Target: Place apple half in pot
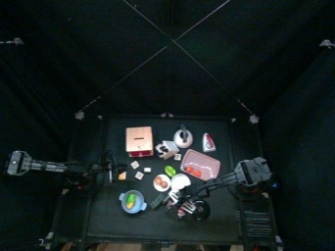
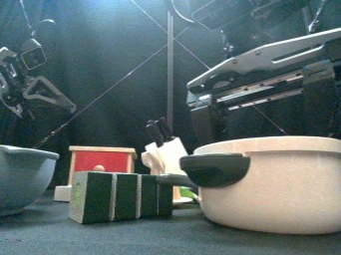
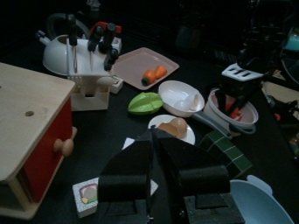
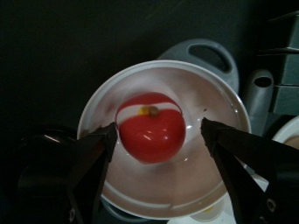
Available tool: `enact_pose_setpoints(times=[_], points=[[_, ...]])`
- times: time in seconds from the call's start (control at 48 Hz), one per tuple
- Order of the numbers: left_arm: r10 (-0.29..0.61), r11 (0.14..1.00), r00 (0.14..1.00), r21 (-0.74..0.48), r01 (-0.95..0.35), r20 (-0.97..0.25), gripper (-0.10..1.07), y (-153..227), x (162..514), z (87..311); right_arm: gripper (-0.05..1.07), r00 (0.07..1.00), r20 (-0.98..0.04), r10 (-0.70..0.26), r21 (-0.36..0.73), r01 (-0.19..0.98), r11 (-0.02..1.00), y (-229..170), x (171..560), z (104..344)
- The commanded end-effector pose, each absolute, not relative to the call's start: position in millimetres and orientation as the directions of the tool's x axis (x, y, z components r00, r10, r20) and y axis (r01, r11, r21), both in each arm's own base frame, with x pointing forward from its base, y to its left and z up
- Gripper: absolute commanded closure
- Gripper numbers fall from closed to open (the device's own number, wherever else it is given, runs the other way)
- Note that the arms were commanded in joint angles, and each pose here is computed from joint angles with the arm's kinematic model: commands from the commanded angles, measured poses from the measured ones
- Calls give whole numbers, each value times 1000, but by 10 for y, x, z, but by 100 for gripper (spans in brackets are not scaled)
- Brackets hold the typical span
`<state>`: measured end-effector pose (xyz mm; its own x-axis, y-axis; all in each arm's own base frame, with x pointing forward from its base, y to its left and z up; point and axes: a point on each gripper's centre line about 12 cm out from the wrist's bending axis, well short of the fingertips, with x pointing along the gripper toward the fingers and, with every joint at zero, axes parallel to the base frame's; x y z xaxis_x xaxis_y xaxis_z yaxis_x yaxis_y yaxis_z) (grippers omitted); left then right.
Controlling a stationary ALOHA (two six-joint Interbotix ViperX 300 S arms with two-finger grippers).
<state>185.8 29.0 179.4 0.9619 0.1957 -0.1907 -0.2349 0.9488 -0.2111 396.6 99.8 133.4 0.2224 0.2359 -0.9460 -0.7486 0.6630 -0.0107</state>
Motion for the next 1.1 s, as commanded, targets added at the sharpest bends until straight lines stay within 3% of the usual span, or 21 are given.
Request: enact_pose_setpoints(times=[0.0, 0.292, 0.562, 0.917, 1.083], points=[[200, 949, 963, -209, -236, -180, 48, 298, 1877, 1827, -1, 267, -931, 249, -32, -738, 674, 960, 4019, 1554], [200, 949, 963, -211, -236, -180, 48, 298, 1877, 1827, -1, 295, -909, 295, -8, -719, 695, 980, 3956, 1811], [201, 949, 964, -211, -236, -173, 48, 303, 1891, 1855, 2, 320, -880, 352, 105, -590, 801, 912, 3874, 1937], [200, 949, 965, -211, -234, -173, 48, 300, 1892, 1855, 37, 384, -865, 322, 125, -455, 882, 874, 3816, 1761], [198, 949, 966, -213, -231, -164, 48, 298, 1906, 1885, 41, 383, -867, 320, 141, -427, 893, 878, 3788, 1715]])
